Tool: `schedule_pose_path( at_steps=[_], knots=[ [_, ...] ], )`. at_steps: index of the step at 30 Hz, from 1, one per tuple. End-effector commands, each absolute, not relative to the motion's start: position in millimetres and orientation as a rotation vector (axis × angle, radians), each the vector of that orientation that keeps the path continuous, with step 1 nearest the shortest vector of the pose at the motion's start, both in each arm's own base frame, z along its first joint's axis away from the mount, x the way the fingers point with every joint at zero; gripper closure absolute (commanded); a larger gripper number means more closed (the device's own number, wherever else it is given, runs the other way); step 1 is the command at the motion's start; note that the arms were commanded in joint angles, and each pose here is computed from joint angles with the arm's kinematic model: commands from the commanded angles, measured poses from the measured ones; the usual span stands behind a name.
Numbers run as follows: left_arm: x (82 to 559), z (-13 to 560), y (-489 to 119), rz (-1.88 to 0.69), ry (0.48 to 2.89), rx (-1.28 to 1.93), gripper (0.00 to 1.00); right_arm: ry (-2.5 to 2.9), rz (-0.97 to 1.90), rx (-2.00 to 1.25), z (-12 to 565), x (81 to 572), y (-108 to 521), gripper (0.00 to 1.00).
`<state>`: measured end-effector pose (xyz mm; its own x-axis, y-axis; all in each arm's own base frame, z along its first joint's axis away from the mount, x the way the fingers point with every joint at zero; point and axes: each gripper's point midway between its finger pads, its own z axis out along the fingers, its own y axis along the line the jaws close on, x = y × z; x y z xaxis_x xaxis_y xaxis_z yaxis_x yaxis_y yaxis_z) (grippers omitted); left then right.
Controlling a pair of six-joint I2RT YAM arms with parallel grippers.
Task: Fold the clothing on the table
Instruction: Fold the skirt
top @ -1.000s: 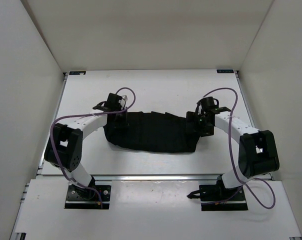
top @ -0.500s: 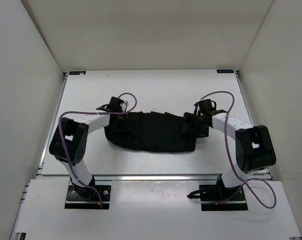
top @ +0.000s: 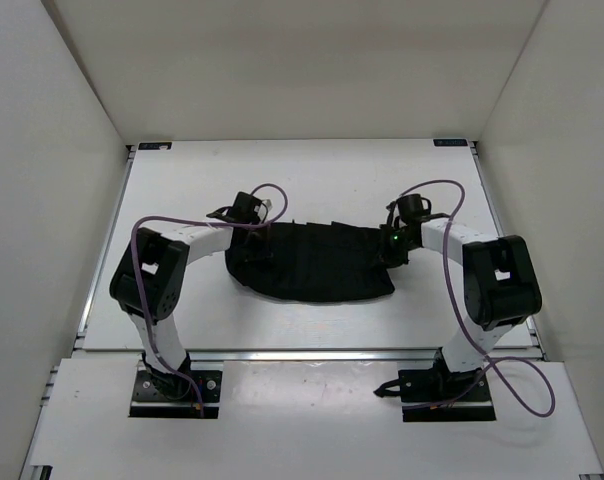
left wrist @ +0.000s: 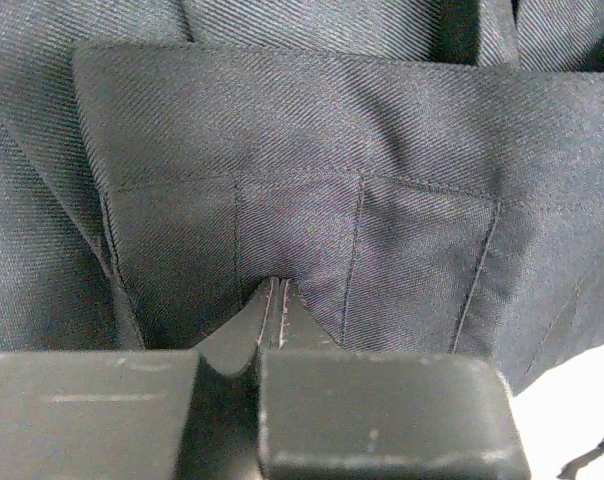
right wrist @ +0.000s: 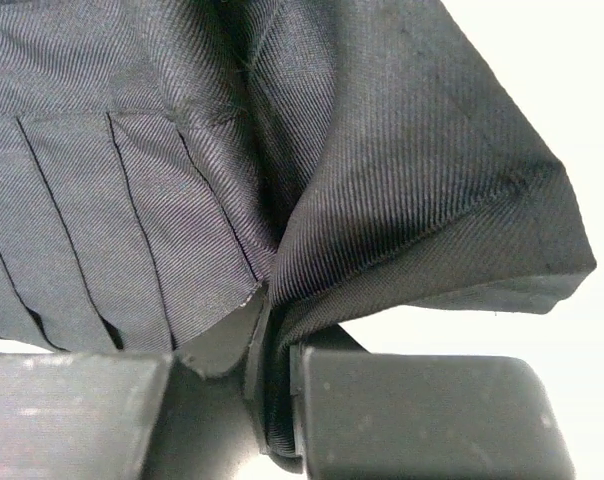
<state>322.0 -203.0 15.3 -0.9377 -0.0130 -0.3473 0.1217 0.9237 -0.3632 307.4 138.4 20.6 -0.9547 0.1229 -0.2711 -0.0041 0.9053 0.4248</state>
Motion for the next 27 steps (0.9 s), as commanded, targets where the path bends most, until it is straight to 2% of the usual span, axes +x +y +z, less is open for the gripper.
schedule_pose_path(
  at_steps=[1,5,9,12,18,27],
  knots=[
    [300,-12,-225,-0.568,2.82,0.118,1.0,2.704,0.514,0.088,52,333,107,1.0],
    [310,-17,-245,-0.635,2.803,0.074,1.0,2.547,0.576,-0.004,124,367,114,1.0],
    [325,-20,-254,-0.677,2.78,-0.008,1.0,2.427,0.603,-0.179,183,388,151,1.0],
    [335,-18,-262,-0.697,2.757,-0.041,1.0,2.42,0.661,-0.267,201,395,189,1.0],
    [356,-24,-271,-0.763,2.727,-0.1,1.0,2.426,0.741,-0.482,198,389,268,1.0],
    [361,-28,-259,-0.866,2.709,-0.185,1.0,2.553,0.818,-0.636,147,365,319,1.0]
  ],
)
